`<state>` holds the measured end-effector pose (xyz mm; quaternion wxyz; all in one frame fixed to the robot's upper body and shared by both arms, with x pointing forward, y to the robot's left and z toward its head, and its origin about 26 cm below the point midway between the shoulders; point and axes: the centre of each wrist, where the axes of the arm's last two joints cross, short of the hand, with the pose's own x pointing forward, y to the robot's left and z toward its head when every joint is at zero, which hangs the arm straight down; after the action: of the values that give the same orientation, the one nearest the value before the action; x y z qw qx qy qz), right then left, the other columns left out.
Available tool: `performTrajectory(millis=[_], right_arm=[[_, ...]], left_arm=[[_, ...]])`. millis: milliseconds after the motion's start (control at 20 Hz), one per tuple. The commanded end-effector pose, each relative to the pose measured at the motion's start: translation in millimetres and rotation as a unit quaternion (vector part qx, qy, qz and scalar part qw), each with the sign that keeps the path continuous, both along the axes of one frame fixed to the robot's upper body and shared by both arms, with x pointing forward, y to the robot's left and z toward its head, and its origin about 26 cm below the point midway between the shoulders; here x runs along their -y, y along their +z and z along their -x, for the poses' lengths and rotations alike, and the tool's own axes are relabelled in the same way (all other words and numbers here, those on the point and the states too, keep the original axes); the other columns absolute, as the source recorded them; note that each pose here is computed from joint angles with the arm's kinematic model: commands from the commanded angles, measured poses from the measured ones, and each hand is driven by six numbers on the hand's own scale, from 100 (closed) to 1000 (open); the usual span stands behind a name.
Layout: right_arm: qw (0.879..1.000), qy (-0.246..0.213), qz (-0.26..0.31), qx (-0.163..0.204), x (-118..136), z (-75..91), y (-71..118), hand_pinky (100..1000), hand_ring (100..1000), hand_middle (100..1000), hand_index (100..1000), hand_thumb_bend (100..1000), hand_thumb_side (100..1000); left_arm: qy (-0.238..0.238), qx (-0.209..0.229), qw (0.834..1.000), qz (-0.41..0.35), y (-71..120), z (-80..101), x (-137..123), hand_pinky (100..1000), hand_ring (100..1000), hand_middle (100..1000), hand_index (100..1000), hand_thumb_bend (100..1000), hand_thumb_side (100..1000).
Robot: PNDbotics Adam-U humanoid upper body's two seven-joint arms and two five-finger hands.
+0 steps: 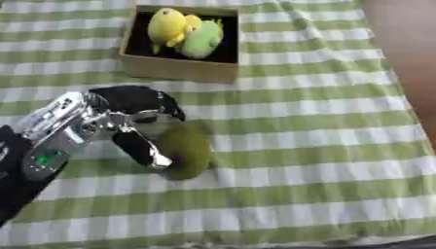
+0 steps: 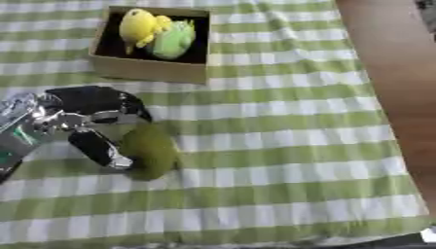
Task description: Pick up objects on the table and place them in the box.
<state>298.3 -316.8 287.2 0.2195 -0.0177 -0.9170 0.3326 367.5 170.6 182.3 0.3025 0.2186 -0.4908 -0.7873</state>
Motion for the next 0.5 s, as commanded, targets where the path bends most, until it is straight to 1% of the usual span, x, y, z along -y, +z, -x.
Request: performTrajectory(millis=[50, 150, 200, 250, 350, 400, 450, 500], right_arm=[[1.0, -0.002, 0.001, 0.011, 2.1, 4.3, 8.1, 998, 898, 653, 906, 100, 345], [1.0, -0.002, 0.0, 0.01, 2.0, 4.3, 7.7, 999, 898, 652, 906, 100, 352], [1.0, -0.002, 0.0, 0.009, 2.0, 4.2, 7.6, 999, 898, 652, 906, 100, 352], [1.0, -0.003, 0.0, 0.008, 2.2, 4.3, 7.4, 999, 897, 652, 906, 100, 353], [1.0, -0.004, 0.0, 0.007, 2.8, 4.5, 6.8, 1000, 898, 651, 906, 100, 359], [1.0, -0.005, -0.001, 0.006, 3.2, 4.5, 6.5, 1000, 897, 651, 906, 100, 360], [1.0, -0.006, -0.001, 0.006, 3.5, 4.6, 6.2, 1000, 898, 651, 907, 100, 368], [1.0, -0.007, 0.0, 0.005, 3.9, 4.7, 5.9, 1000, 898, 651, 907, 100, 376]], left_arm=[[-0.017, 0.012, 1.0, 0.006, 11.7, 5.2, 0.8, 820, 828, 714, 801, 384, 511], [-0.028, 0.015, 0.999, 0.018, 17.7, 11.1, 2.7, 793, 798, 676, 745, 319, 383], [-0.03, 0.015, 0.999, 0.023, 20.1, 13.9, 3.1, 772, 777, 653, 724, 270, 303], [-0.034, 0.017, 0.999, 0.031, 23.4, 17.3, 3.8, 758, 765, 642, 717, 229, 196], [-0.041, 0.025, 0.998, 0.047, 32.1, 25.3, 4.8, 738, 751, 638, 722, 178, 100], [-0.043, 0.031, 0.997, 0.054, 37.0, 29.6, 5.0, 737, 750, 641, 723, 166, 101], [-0.047, 0.038, 0.996, 0.06, 42.3, 33.8, 5.0, 732, 746, 640, 721, 117, 116], [-0.049, 0.044, 0.996, 0.065, 47.2, 37.9, 4.7, 715, 726, 619, 707, 100, 138]])
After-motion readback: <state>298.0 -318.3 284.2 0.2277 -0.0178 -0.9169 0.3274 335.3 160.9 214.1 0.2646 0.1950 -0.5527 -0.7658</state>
